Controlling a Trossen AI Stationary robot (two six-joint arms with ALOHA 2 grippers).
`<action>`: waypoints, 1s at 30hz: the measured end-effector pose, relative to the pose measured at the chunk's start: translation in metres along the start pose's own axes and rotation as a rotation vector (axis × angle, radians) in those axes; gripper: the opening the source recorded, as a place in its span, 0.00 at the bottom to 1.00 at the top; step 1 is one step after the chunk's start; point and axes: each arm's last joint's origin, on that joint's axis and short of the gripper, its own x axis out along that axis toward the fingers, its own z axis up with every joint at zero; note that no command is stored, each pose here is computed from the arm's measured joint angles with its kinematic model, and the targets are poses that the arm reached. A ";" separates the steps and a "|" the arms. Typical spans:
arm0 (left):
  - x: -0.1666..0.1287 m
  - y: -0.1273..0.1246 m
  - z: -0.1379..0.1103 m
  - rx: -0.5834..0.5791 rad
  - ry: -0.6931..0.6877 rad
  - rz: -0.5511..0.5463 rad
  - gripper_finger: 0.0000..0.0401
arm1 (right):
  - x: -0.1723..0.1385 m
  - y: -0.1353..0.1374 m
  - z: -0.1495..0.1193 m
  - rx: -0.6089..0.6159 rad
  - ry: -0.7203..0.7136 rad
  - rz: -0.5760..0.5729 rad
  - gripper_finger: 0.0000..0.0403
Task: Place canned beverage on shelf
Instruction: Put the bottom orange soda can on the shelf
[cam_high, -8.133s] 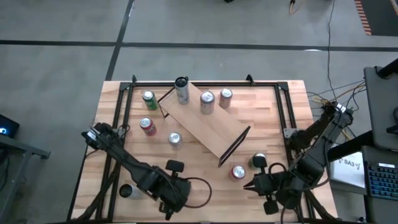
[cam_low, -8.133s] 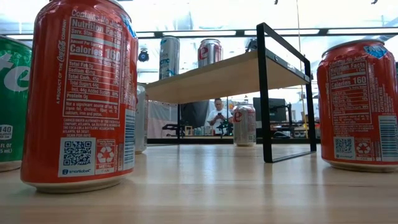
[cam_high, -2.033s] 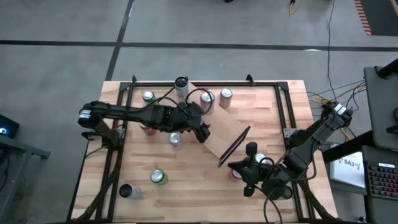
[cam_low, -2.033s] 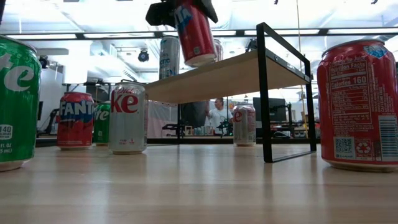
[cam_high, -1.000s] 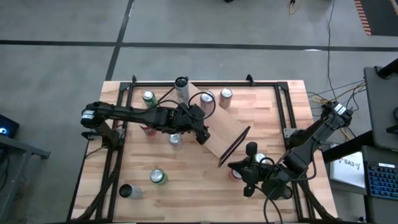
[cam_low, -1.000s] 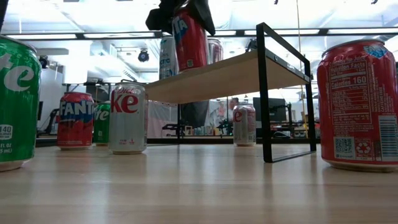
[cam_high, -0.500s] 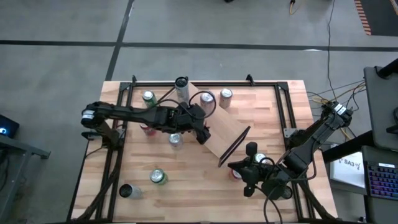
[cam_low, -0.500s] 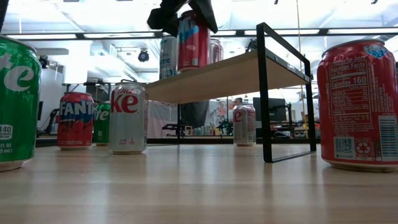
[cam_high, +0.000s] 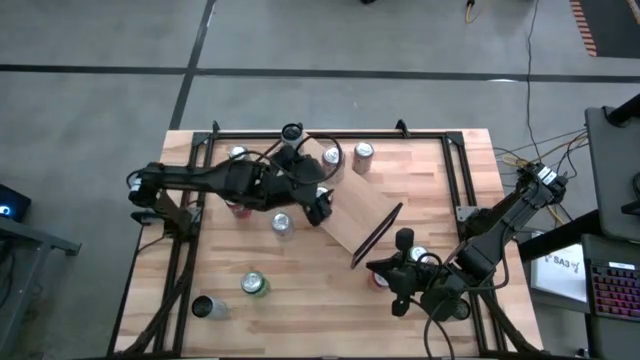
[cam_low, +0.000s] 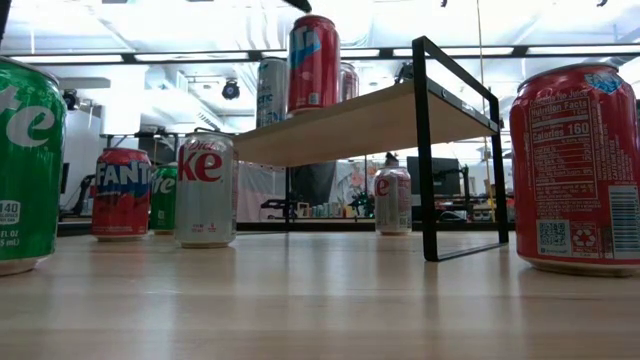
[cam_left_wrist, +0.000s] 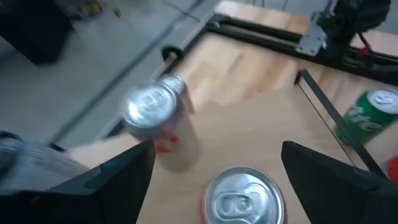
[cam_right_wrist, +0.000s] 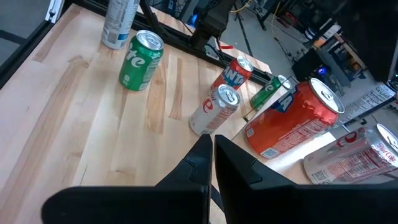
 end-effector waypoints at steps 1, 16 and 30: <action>-0.005 -0.002 0.001 0.027 -0.017 0.006 0.83 | 0.000 0.000 0.000 0.002 0.000 0.000 0.02; -0.067 -0.092 -0.071 0.387 -0.170 -0.023 0.34 | 0.006 -0.005 0.003 0.045 -0.013 -0.018 0.02; -0.049 -0.110 -0.153 0.590 -0.263 -0.256 0.01 | 0.017 -0.014 0.000 0.070 0.001 -0.055 0.02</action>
